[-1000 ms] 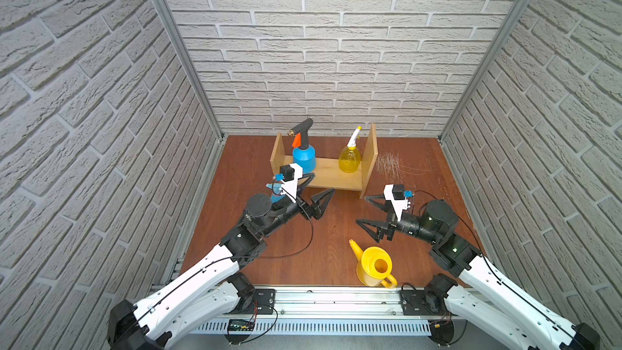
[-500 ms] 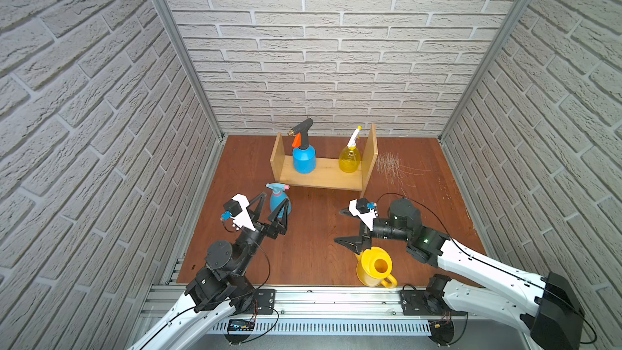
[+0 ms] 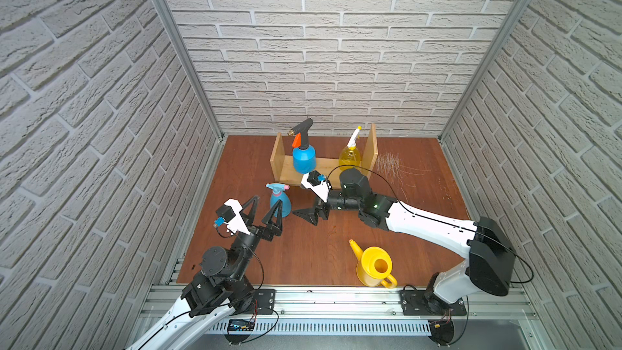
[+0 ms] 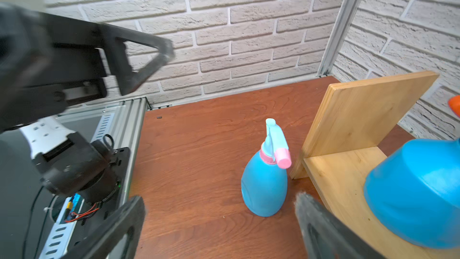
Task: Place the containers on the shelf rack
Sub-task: 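Pick up a container from the center of the board.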
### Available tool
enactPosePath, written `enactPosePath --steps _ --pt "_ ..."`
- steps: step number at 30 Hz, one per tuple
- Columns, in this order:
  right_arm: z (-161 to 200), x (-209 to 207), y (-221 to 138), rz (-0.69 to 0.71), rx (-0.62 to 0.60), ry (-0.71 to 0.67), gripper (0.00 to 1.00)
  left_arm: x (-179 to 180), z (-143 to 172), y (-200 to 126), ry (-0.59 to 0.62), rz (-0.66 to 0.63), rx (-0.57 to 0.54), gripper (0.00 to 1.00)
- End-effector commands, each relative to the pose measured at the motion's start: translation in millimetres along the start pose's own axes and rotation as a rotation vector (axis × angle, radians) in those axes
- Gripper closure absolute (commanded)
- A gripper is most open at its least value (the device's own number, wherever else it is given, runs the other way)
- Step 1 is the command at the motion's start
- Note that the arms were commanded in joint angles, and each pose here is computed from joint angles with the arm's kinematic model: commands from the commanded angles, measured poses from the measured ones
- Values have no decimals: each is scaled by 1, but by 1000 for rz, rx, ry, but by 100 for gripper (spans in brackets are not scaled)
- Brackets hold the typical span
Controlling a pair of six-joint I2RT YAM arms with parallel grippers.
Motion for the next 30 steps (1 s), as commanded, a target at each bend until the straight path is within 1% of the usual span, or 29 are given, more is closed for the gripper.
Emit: enactPosePath --steps 1,4,6,8,14,19,22,26,27,30 --pt "-3 -9 19 41 25 24 0 5 -4 -7 -17 -31 -54 2" --pt "-5 -17 35 61 42 48 0 9 -5 -12 -35 -43 -79 2" --pt "-3 -22 45 82 63 63 1 8 -5 -12 -32 -42 -73 2" --pt "-4 -27 51 102 75 71 3 8 -5 -12 -31 -36 -69 2" --pt "-2 -34 68 100 118 91 12 8 -5 -13 -35 -38 -76 2" --pt "-1 -38 78 94 125 101 18 8 -4 -13 -30 -40 -72 2" --pt "-1 -39 84 81 132 109 25 9 -4 -13 -28 -45 -72 2" --pt "-7 -38 87 54 131 111 38 9 -4 -13 -27 -48 -72 2" --pt "1 -42 94 55 149 119 42 9 -4 -13 -27 -49 -72 2" --pt "3 -43 97 57 152 124 50 9 -4 -13 -26 -49 -72 2"
Point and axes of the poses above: each gripper's point midway between its finger pads, its own y axis out along the fingers, its own x axis along the line the jaws close on, z = x × y, the point moved 10 cm from there along -y, back along the fingers, and after that the axes turned 12 degrees about y, right-handed, at the moved point
